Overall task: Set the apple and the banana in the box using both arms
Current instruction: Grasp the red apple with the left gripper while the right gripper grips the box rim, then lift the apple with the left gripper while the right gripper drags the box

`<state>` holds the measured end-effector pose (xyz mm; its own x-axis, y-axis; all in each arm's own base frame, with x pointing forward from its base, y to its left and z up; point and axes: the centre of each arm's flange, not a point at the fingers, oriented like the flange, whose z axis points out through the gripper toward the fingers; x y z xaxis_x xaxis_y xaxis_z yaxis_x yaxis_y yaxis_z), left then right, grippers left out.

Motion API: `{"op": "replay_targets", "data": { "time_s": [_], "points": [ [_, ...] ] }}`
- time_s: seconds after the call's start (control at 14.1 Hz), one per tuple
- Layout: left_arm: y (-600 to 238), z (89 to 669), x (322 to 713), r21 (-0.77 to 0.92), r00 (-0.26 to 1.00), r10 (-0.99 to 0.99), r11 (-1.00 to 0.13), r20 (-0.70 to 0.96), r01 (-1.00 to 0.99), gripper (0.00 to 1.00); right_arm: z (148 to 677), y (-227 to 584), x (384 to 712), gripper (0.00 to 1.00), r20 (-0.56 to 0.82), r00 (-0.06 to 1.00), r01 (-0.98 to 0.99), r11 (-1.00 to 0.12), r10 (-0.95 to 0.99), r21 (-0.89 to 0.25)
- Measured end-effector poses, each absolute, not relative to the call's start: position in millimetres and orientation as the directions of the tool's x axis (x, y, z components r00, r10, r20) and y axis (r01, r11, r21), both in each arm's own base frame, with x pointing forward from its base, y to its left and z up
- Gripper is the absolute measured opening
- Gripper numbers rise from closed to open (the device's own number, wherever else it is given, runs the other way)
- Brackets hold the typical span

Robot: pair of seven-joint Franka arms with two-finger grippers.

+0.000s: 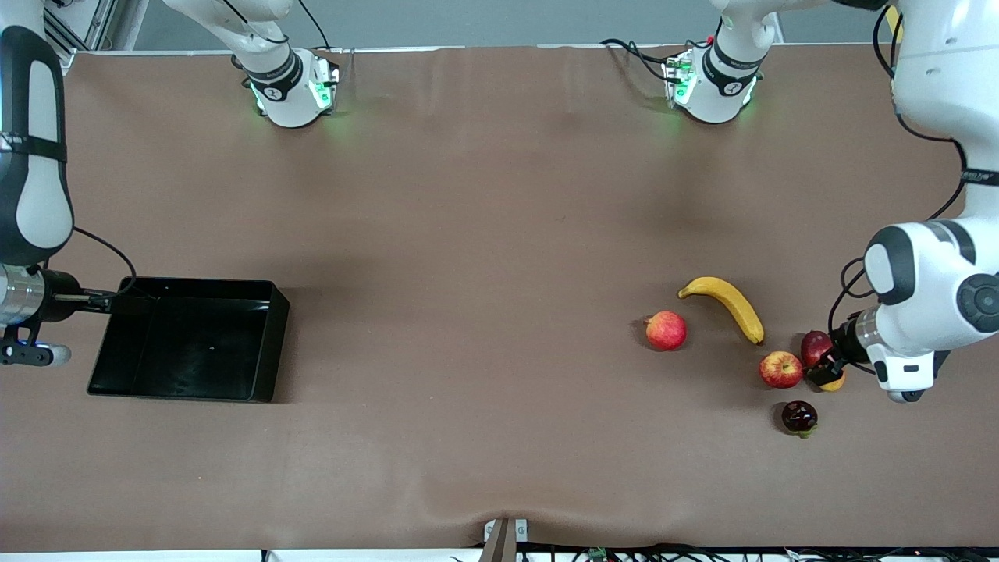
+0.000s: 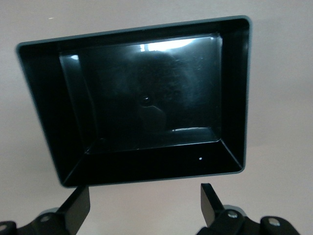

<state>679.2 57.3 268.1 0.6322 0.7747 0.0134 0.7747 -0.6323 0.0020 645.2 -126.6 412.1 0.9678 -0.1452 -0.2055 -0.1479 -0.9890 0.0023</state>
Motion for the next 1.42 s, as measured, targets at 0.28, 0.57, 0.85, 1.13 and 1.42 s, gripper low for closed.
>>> {"op": "replay_targets", "data": {
  "time_s": [0.28,0.57,0.85,1.13,1.42],
  "points": [
    [48.3,258.3,683.5,0.029,0.586,0.81,-0.587,0.026,0.809,1.0,380.7,-217.1,638.1,1.0,-0.161,0.983,-0.092,-0.996,-0.088,-0.014],
    [25.9,234.7,689.1,0.064,0.578,0.815,-0.579,0.043,0.812,1.0,325.9,-284.3,626.5,1.0,-0.148,0.989,-0.037,-0.999,-0.032,-0.036],
    [16.5,213.9,688.2,0.058,0.585,0.81,-0.586,0.036,0.808,1.0,268.6,-289.0,629.8,1.0,-0.148,0.988,-0.067,-0.993,-0.053,-0.093],
    [21.4,198.8,686.0,0.046,0.582,0.813,-0.583,0.029,0.811,0.91,237.3,-282.5,633.1,1.0,-0.135,0.99,-0.061,-0.994,-0.048,-0.095],
    [10.0,207.1,690.7,0.058,0.596,0.802,-0.597,0.036,0.8,0.76,216.0,-280.7,627.2,0.71,-0.14,0.989,-0.064,-0.993,-0.051,-0.094]
  ]
}}
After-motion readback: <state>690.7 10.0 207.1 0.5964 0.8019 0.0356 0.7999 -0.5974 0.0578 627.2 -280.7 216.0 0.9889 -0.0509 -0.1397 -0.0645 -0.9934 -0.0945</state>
